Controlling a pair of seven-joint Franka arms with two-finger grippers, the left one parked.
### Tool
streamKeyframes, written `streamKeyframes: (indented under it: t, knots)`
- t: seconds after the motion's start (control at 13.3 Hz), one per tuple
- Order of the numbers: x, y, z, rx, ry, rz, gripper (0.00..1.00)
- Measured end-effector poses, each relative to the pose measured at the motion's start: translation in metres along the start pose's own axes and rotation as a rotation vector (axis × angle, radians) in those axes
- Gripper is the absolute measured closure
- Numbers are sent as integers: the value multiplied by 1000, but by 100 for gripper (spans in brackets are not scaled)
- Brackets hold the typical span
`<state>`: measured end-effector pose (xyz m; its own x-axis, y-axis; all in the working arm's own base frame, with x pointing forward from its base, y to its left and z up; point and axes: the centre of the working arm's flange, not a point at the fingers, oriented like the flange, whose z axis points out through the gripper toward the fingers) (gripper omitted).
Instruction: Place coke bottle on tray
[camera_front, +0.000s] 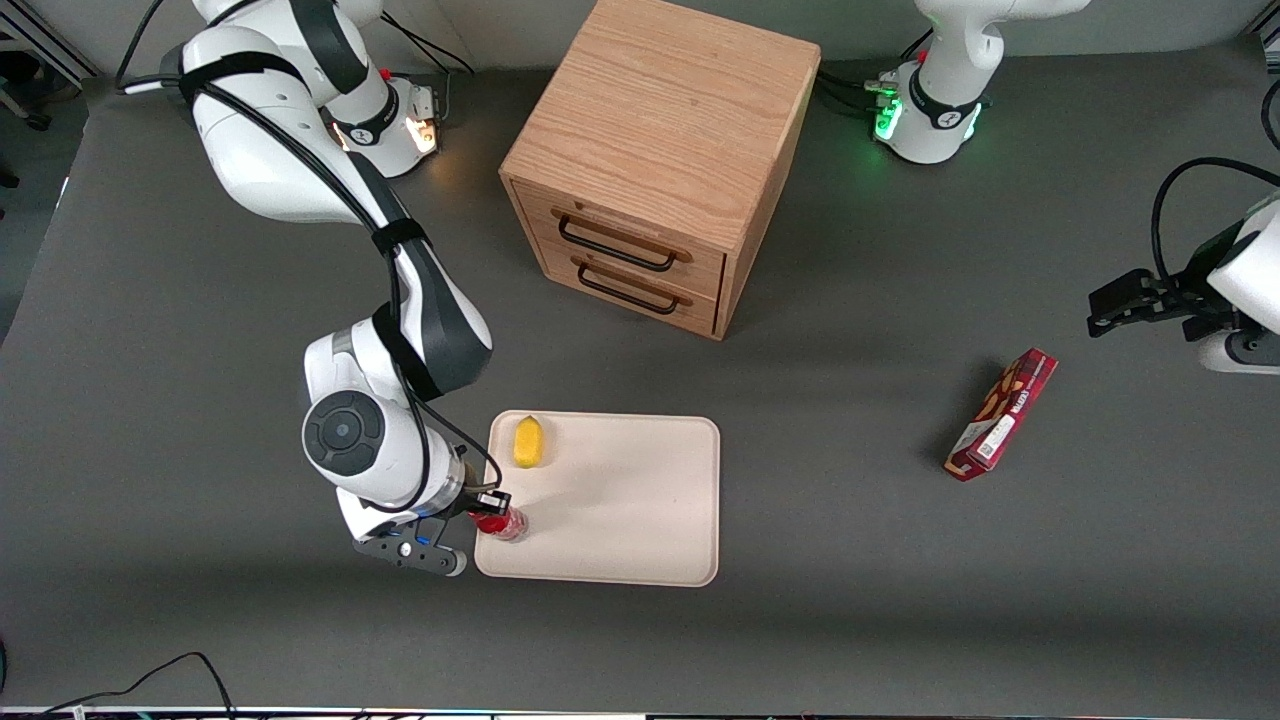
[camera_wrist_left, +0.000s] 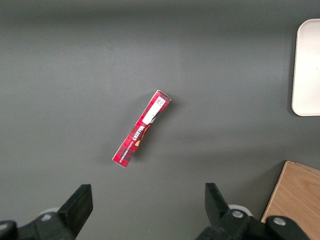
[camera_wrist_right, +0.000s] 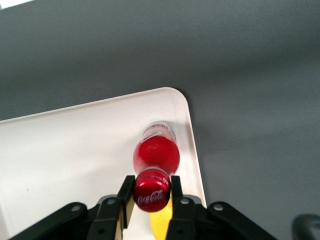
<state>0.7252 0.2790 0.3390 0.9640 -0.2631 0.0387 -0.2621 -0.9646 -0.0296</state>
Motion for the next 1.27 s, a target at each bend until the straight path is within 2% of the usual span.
streamKeyframes:
  t: [0.07, 0.15, 0.3, 0.53, 0.6, 0.75, 0.9, 0.97, 1.05, 1.27]
  knots:
    - [0, 0, -1, 0, 2, 1, 63]
    - [1, 1, -2, 0, 6, 2, 55]
    - [2, 6, -8, -6, 6, 7, 35]
    - [-6, 44, -40, -30, -20, 22, 4]
    - [-14, 66, -63, -34, -29, 9, 0]
    - [-45, 124, -121, -58, -57, -28, 0]
    - [-89, 178, -177, -90, -105, -100, 0]
    - [-107, 203, -204, -85, -122, -144, 0]
    - [-121, 227, -228, -74, -126, -181, 0]
    - [-144, 292, -278, -40, -96, -174, 0]
